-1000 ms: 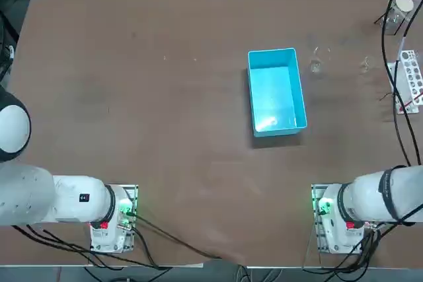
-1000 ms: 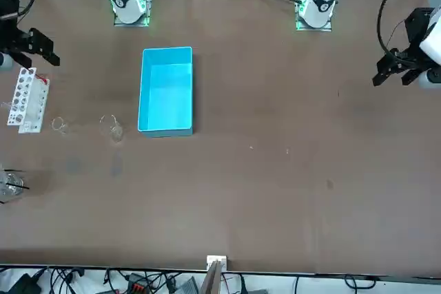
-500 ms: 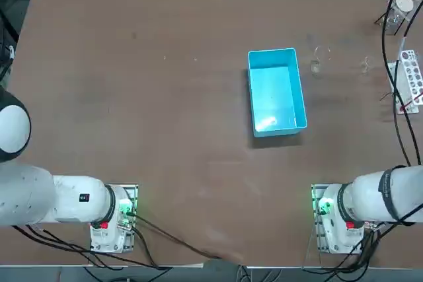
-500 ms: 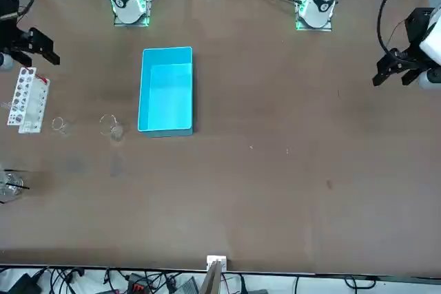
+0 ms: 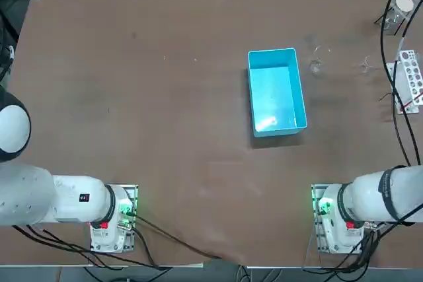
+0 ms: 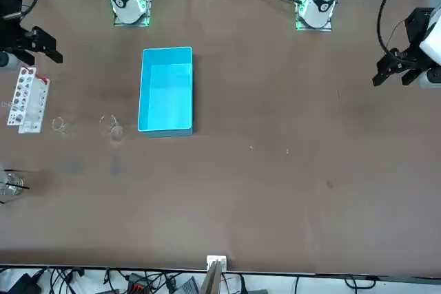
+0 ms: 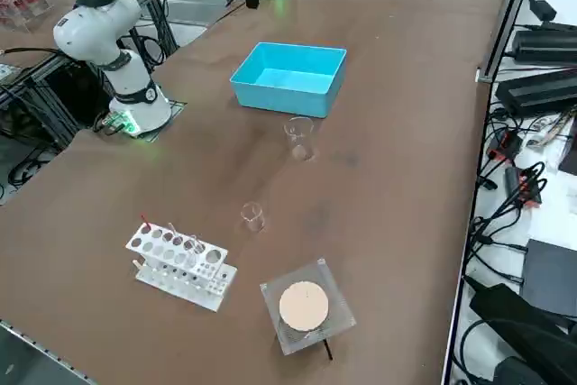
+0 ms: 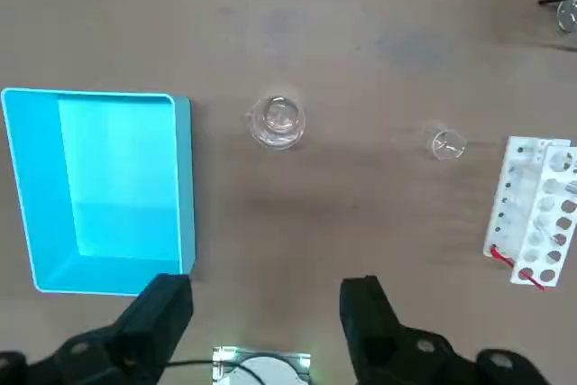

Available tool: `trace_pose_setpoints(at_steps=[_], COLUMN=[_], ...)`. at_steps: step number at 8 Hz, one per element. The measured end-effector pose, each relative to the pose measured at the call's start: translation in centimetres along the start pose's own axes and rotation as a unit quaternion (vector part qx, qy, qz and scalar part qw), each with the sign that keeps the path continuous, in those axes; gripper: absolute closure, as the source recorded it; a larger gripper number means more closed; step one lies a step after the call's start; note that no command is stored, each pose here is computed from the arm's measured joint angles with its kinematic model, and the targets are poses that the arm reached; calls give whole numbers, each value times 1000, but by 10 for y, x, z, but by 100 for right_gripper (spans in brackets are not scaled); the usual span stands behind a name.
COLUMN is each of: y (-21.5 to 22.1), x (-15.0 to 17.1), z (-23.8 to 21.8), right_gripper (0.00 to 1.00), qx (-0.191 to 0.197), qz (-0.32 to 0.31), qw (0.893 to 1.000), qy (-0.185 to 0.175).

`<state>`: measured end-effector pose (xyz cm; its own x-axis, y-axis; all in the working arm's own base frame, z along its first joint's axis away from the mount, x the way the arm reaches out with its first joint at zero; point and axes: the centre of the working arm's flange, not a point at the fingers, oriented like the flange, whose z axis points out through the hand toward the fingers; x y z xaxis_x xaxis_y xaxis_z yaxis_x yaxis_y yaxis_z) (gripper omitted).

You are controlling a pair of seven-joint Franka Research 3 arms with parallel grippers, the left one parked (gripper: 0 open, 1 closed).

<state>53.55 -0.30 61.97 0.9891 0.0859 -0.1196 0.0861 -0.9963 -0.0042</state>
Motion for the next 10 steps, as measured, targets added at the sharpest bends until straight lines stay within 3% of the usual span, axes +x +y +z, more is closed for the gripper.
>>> trace_pose_setpoints(at_steps=[2, 4, 6, 8, 10], y=[1, 12, 47, 69, 79], x=[3, -1, -4, 2, 11], z=[8, 24, 46, 64, 86], right_gripper=[0, 0, 0, 0, 0], qx=[1, 6, 9, -43, -126], qz=[0, 15, 82, 196, 317], qw=[1000, 998, 990, 971, 934], qy=[-12, -65, -115, -133, -111])
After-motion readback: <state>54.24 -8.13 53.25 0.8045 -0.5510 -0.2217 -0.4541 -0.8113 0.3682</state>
